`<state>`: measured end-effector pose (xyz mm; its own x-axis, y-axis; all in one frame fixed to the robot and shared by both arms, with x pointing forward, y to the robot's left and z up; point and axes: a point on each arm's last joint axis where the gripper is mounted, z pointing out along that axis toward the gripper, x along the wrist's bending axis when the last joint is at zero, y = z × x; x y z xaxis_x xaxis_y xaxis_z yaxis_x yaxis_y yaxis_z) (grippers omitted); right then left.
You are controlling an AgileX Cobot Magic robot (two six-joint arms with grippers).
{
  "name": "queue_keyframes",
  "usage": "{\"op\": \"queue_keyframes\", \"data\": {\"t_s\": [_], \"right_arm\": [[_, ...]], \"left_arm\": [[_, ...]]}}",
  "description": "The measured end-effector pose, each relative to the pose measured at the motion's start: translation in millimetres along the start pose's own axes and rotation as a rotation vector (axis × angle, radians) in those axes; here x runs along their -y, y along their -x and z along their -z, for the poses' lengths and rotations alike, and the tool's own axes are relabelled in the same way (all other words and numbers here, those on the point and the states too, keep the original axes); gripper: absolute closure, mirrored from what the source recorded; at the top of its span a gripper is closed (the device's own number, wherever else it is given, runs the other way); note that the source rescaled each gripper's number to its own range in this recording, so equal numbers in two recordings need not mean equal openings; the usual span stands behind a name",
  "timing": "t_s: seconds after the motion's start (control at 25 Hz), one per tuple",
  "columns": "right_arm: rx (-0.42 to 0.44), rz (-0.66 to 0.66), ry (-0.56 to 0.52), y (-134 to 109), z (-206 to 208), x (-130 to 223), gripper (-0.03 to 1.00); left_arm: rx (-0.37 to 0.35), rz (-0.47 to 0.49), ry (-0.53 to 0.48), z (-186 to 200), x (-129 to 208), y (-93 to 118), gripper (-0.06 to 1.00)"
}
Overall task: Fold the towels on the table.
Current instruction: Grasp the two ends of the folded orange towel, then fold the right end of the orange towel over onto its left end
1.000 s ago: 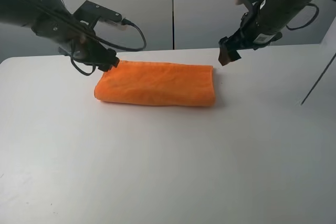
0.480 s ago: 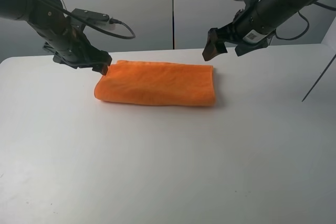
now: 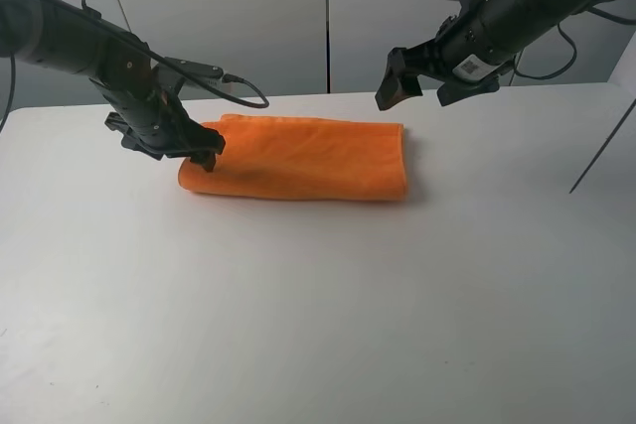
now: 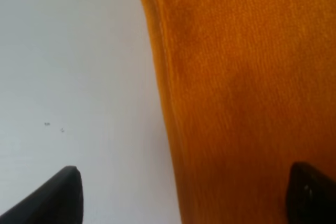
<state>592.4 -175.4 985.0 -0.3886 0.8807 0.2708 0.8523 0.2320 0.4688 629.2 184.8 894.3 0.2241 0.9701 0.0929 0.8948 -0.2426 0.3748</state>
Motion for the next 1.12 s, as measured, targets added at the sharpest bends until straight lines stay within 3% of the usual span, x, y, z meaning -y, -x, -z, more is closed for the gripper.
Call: {"op": "queue_keyframes", "data": {"t_s": [0.8,1.12], "right_arm": [[-0.075,-0.043,-0.090,-2.1,-14.3,8.8,-0.03],[-0.064,-0.075,-0.152,13.5,-59.5,10.3,-0.03]], "left_arm": [[0.020,-0.058,-0.166,-13.3,18.2,9.8,-0.05],[0.020,-0.061,-0.164,-13.3,18.0,9.9,-0.05]]}}
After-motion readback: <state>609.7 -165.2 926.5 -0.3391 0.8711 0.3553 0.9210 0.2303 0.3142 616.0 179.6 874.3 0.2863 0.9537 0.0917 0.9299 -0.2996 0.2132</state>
